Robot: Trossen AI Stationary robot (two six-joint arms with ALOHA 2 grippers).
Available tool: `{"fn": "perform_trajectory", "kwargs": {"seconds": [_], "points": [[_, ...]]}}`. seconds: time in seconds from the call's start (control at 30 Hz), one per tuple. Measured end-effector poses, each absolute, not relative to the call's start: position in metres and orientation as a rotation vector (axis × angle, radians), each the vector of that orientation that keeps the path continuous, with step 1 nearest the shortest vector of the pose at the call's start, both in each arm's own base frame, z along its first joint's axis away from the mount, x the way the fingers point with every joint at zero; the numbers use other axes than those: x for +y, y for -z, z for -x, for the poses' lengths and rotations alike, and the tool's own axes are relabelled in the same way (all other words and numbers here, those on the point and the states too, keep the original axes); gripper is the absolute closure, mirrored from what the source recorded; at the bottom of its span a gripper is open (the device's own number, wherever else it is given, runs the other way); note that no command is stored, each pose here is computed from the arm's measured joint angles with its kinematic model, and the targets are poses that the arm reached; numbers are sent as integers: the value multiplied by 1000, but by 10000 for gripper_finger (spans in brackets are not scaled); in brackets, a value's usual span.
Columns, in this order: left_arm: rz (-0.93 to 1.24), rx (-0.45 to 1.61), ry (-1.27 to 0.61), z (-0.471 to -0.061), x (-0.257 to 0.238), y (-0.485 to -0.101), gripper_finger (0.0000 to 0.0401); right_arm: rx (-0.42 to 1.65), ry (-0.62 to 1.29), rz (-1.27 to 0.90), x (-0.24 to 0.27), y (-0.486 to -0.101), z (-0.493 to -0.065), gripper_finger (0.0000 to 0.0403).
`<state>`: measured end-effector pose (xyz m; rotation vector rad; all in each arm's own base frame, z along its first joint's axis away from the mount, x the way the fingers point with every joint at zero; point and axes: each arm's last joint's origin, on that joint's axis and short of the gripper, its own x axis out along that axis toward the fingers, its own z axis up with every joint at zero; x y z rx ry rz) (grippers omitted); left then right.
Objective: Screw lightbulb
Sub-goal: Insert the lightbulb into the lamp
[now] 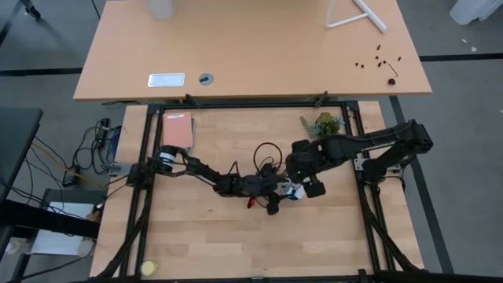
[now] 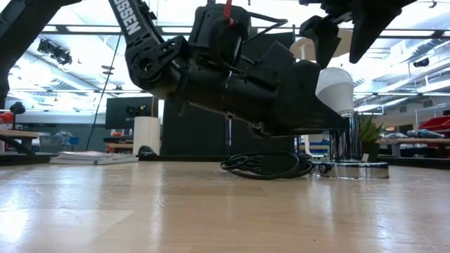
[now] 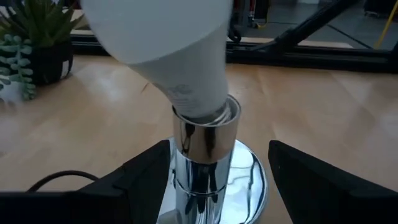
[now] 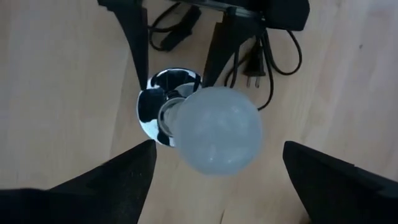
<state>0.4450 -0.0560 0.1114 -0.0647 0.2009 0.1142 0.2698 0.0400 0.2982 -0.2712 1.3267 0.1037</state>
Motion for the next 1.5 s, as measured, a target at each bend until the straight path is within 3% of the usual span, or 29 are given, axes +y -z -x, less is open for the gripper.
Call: {"fn": "perform_trajectory", "kwargs": {"seconds": [0.5, 1.17, 1.5], "points": [[-30, 202, -71, -445, -57, -112, 118, 1387, -219, 352, 31, -278, -287, 29], [0, 157, -103, -468, -50, -97, 120, 1431, -210, 347, 32, -274, -283, 30], [0, 158, -121, -468, -49, -97, 176, 1399, -250, 387, 32, -273, -287, 30]]}}
